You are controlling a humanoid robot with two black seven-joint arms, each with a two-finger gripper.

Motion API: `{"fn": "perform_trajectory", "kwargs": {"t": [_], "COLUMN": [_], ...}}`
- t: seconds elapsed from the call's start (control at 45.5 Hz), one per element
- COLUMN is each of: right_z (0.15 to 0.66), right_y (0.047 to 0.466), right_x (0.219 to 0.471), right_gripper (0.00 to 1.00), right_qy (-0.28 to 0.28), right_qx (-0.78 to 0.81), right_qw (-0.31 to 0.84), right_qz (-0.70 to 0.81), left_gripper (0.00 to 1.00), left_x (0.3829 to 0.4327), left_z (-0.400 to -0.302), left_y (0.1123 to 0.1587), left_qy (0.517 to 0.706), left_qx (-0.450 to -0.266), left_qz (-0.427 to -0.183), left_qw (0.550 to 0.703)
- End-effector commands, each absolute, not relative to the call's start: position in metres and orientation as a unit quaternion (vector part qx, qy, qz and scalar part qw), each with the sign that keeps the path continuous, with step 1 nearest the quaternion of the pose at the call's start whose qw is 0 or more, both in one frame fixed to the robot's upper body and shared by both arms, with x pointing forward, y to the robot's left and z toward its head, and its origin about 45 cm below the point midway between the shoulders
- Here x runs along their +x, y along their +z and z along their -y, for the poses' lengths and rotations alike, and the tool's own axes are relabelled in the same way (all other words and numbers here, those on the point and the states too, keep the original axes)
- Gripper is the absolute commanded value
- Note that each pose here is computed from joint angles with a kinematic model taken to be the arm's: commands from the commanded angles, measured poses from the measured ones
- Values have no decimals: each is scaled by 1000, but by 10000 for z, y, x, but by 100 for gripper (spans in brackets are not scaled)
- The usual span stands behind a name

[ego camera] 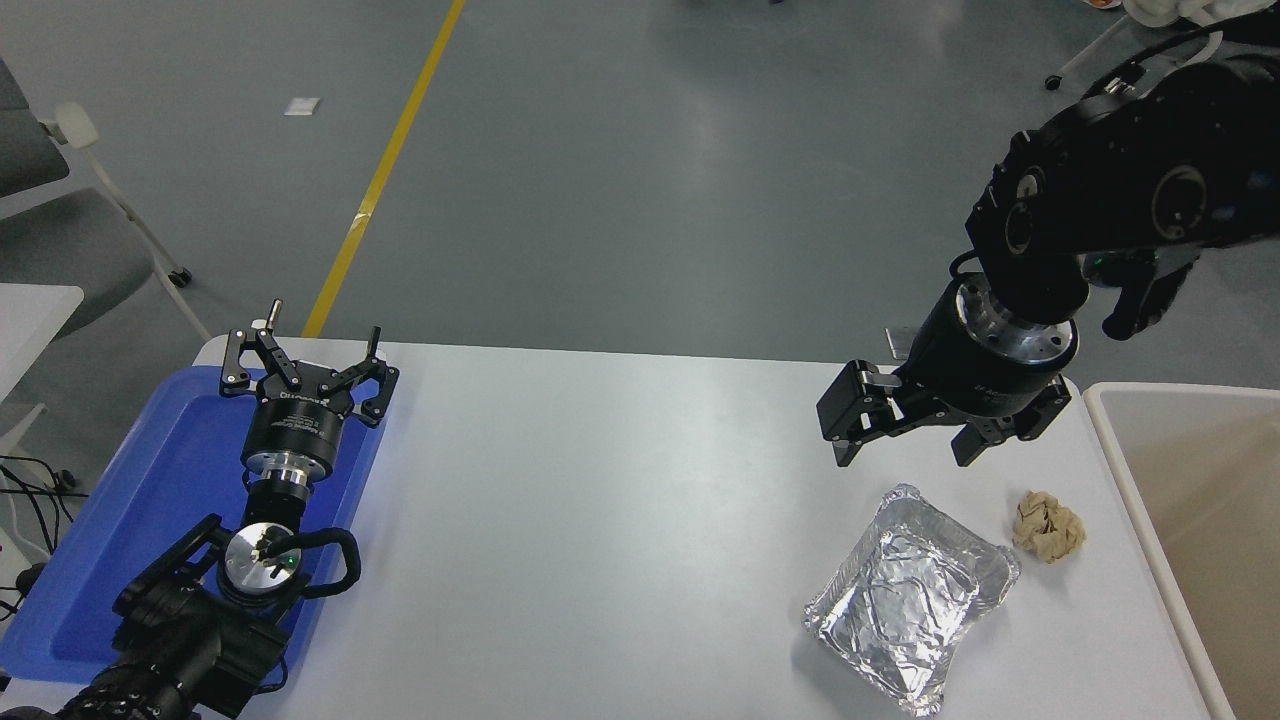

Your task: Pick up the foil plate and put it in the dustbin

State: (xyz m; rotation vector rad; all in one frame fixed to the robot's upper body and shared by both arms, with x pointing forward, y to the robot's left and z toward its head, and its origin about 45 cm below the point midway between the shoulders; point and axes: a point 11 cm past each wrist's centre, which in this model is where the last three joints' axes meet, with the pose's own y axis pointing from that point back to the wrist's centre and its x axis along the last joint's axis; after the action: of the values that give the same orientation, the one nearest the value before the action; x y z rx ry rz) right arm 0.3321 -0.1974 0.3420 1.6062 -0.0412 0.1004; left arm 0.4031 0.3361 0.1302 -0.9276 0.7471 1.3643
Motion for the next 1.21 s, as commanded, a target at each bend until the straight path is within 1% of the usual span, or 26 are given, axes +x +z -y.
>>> {"fn": "perform_trajectory", "kwargs": {"t": [0.0, 0.066, 0.088, 0.11, 0.154, 0.176, 0.198, 0.264, 0.659, 0.681, 0.725, 0.857, 0.967, 1.033, 1.055, 1.077, 1.187], "right_z": [1953, 1956, 1954, 1956, 1954, 1960, 1964, 1970, 2025, 2037, 2059, 2123, 2276, 2401, 2439, 2480, 2644], "right_y": [3429, 3431, 3431, 3431, 3431, 3426, 3422, 3418, 3222, 3202, 3152, 3025, 2918, 2838, 2807, 2775, 2638], "right_x": [3321, 3323, 3323, 3323, 3323, 3322, 3321, 3322, 3314, 3312, 3312, 3326, 3323, 3340, 3345, 3349, 3367], "right_gripper": [100, 100, 100, 100, 100, 100, 100, 100, 100, 100, 100, 100, 100, 100, 100, 100, 100], "right_qy": [49, 50, 50, 50, 50, 49, 48, 48, 40, 40, 39, 43, 37, 50, 54, 59, 71], "right_qx": [719, 719, 720, 719, 720, 719, 720, 719, 720, 719, 719, 716, 719, 712, 711, 708, 702], "right_qw": [693, 693, 692, 693, 692, 693, 692, 693, 693, 694, 694, 696, 694, 699, 701, 703, 708], "right_qz": [19, 20, 20, 20, 20, 20, 20, 20, 18, 17, 19, 30, 34, 35, 36, 37, 41], "left_gripper": [100, 100, 100, 100, 100, 100, 100, 100, 100, 100, 100, 100, 100, 100, 100, 100, 100], "left_x": [4031, 4032, 4037, 4032, 4037, 4032, 4037, 4031, 4031, 4036, 4031, 4031, 4031, 4031, 4036, 4031, 4031], "left_z": [-3362, -3353, -3351, -3352, -3357, -3357, -3363, -3364, -3364, -3362, -3357, -3364, -3364, -3364, -3362, -3364, -3364], "left_y": [1300, 1293, 1299, 1292, 1302, 1295, 1304, 1299, 1299, 1305, 1297, 1299, 1299, 1299, 1305, 1299, 1299], "left_qy": [593, 594, 593, 593, 594, 594, 594, 594, 594, 594, 594, 594, 594, 594, 594, 594, 594], "left_qx": [-402, -400, -401, -401, -402, -402, -402, -402, -402, -402, -402, -402, -402, -402, -402, -402, -402], "left_qz": [-325, -327, -327, -328, -326, -326, -325, -325, -325, -324, -325, -325, -325, -325, -324, -325, -325], "left_qw": [617, 617, 617, 617, 616, 616, 616, 616, 616, 617, 616, 616, 616, 616, 617, 616, 616]}}
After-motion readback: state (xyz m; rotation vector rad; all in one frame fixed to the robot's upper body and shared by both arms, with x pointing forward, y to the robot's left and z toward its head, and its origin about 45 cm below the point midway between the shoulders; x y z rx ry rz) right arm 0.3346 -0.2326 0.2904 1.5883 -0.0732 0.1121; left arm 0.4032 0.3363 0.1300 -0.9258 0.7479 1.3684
